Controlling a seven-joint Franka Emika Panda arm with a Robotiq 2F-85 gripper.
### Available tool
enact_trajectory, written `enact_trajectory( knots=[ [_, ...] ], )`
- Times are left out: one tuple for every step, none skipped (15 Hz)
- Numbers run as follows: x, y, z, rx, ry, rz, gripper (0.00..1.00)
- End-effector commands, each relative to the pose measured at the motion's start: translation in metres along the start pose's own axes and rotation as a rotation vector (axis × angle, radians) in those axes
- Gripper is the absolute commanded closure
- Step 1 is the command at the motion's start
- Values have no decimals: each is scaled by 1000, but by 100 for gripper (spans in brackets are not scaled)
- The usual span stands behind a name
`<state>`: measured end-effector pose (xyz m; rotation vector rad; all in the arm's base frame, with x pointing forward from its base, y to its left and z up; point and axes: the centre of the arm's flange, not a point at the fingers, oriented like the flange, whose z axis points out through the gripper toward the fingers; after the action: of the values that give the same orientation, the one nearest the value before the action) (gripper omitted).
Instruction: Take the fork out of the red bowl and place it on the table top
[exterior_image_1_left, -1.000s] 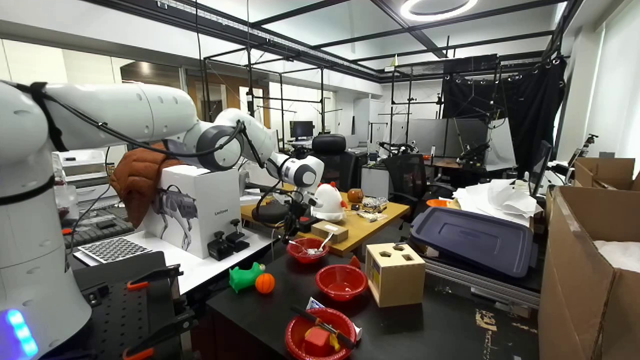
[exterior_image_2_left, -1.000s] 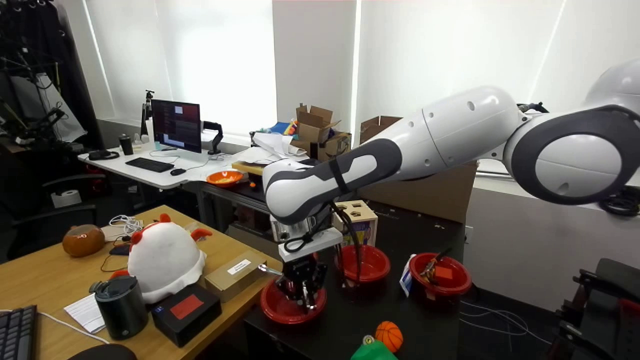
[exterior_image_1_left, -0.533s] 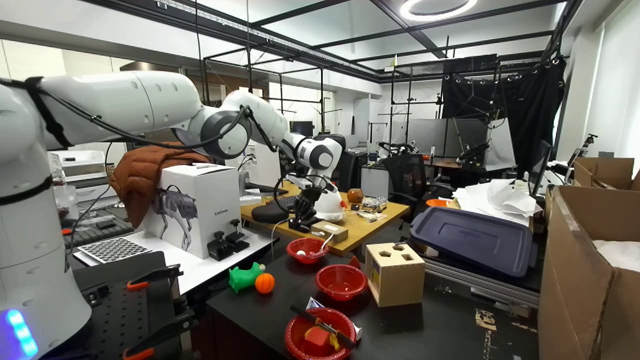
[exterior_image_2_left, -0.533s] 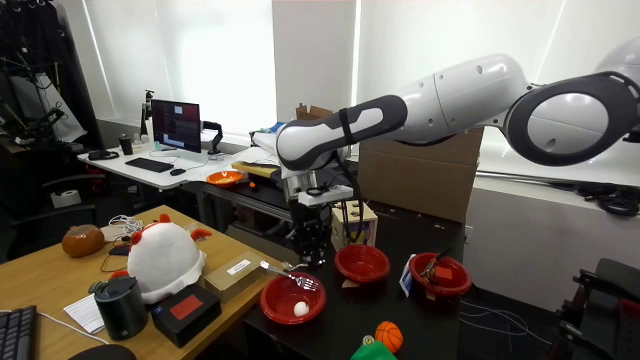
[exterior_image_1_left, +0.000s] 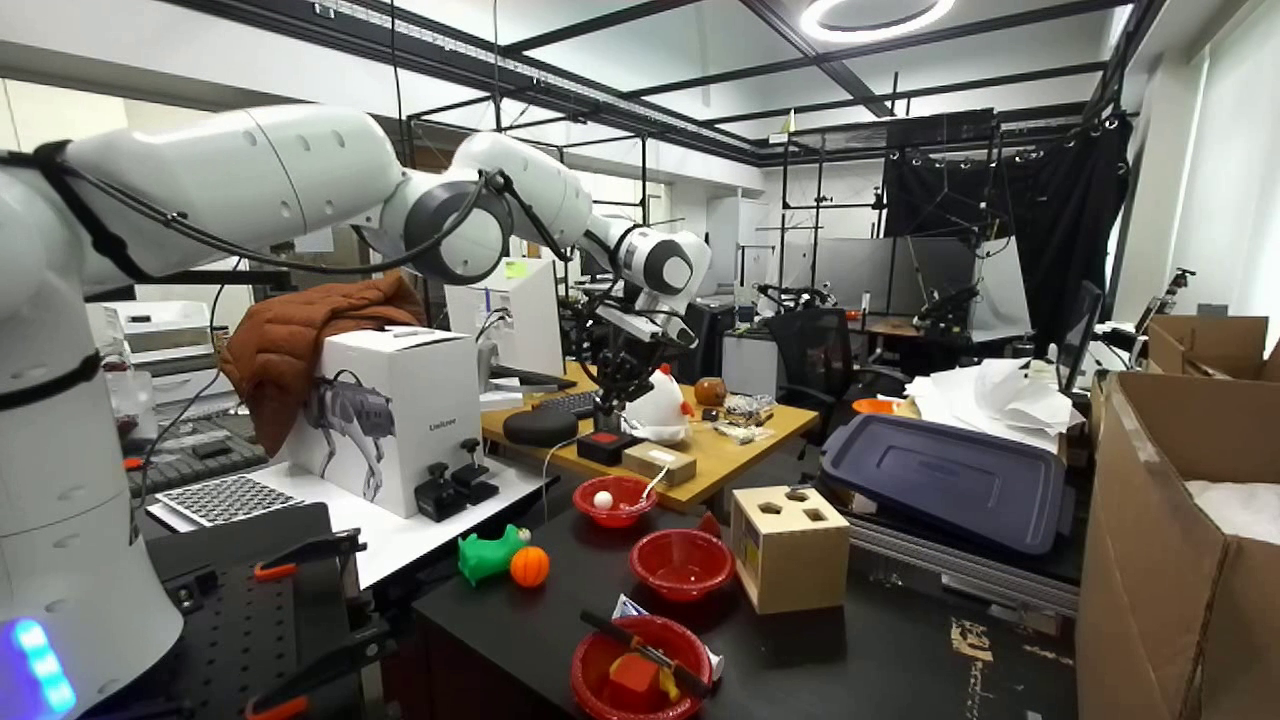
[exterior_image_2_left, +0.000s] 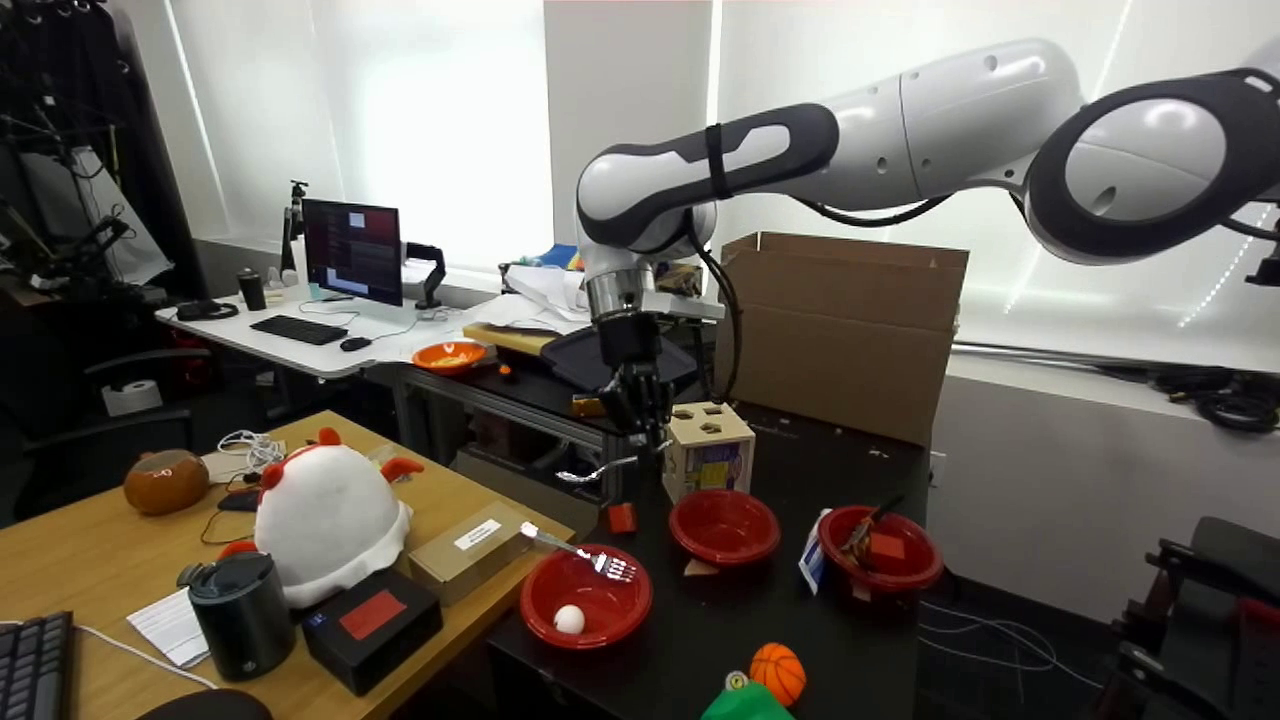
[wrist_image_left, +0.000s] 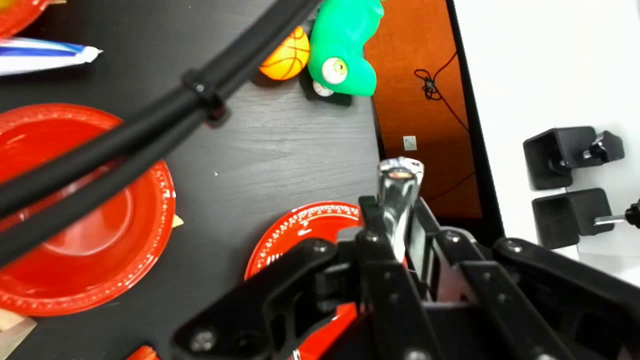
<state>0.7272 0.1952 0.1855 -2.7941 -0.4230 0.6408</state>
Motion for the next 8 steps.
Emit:
enact_trajectory(
  knots=[
    [-62,17,-2,-46,-69,-66,96],
    [-69,20,0,-53,-93,-80,96],
    [-75,24,2,-63,-115,-88,96],
    [-83,27,4,-65,-137,-107,96],
    [-92,30,6,-70,-153,-128,96],
    [-99,32,8,-71,-166,-153,96],
    [-103,33,11,-78,-172,-177,96],
    [-108,35,14,-92,-164,-175,96]
  ],
)
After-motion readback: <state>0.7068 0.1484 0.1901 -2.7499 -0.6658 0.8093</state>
